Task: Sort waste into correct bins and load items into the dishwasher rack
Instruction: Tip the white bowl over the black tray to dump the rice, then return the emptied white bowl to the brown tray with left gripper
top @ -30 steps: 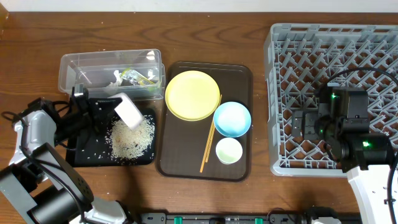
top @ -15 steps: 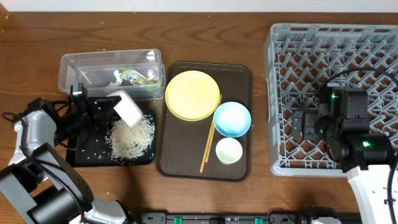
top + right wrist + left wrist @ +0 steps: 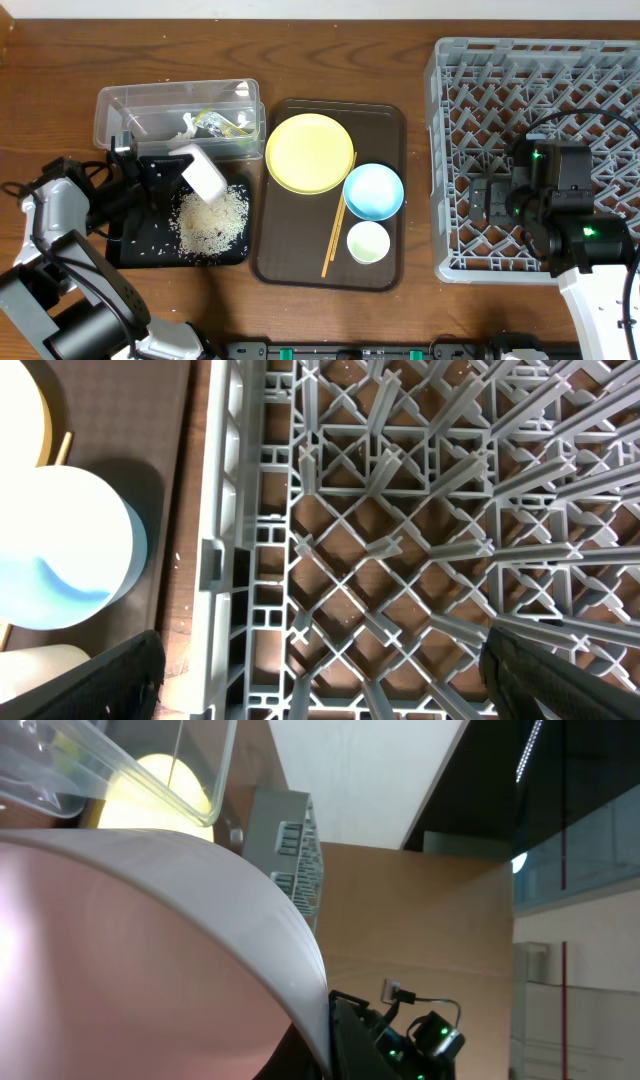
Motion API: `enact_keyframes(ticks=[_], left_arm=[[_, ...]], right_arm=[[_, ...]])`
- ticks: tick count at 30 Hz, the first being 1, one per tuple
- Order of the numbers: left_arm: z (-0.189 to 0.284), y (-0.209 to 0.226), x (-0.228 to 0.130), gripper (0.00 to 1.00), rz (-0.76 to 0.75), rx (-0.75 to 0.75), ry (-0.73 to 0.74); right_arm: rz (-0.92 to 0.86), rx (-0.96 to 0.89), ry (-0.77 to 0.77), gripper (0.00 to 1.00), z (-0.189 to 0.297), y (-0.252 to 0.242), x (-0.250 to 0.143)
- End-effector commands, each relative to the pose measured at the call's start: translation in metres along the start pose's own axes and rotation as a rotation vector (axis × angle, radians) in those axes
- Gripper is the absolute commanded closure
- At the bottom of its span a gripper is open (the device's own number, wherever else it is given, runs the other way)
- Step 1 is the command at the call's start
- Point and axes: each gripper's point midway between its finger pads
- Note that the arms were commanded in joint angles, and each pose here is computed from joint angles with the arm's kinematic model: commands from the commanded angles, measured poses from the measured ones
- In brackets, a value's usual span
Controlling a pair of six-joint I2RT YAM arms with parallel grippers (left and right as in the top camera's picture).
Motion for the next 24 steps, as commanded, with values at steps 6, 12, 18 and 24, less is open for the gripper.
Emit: enact_keyframes(ticks=[6, 12, 18, 24], left_arm=[[0.003, -0.012, -0.005, 0.94, -0.001, -0.052, -0.003], [-0.011, -0.016, -0.025, 0.94, -0.132, 0.024, 0.041], [-0.039, 0.015, -0.062, 0.94, -0.33, 0.424, 0.144], [-0.08, 0.045, -0.087, 0.94, -0.536, 0.741, 0.212]], right_arm=[[-0.011, -0.015, -0.025, 0.01, 0.006, -0.004, 0.008], [-0.011, -0.015, -0.025, 0.01, 0.006, -0.004, 0.008], [-0.011, -0.015, -0.028, 0.01, 0.006, -0.004, 0.008], [-0.011, -0.015, -0.029, 0.01, 0.006, -0.004, 0.008]])
Point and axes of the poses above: each gripper's point midway between its finger pads, its own z axis back along the fingers, its own y axis along the line the jaws close on, x = y × z, and after that the axes turned 10 degrees about z, right-handed
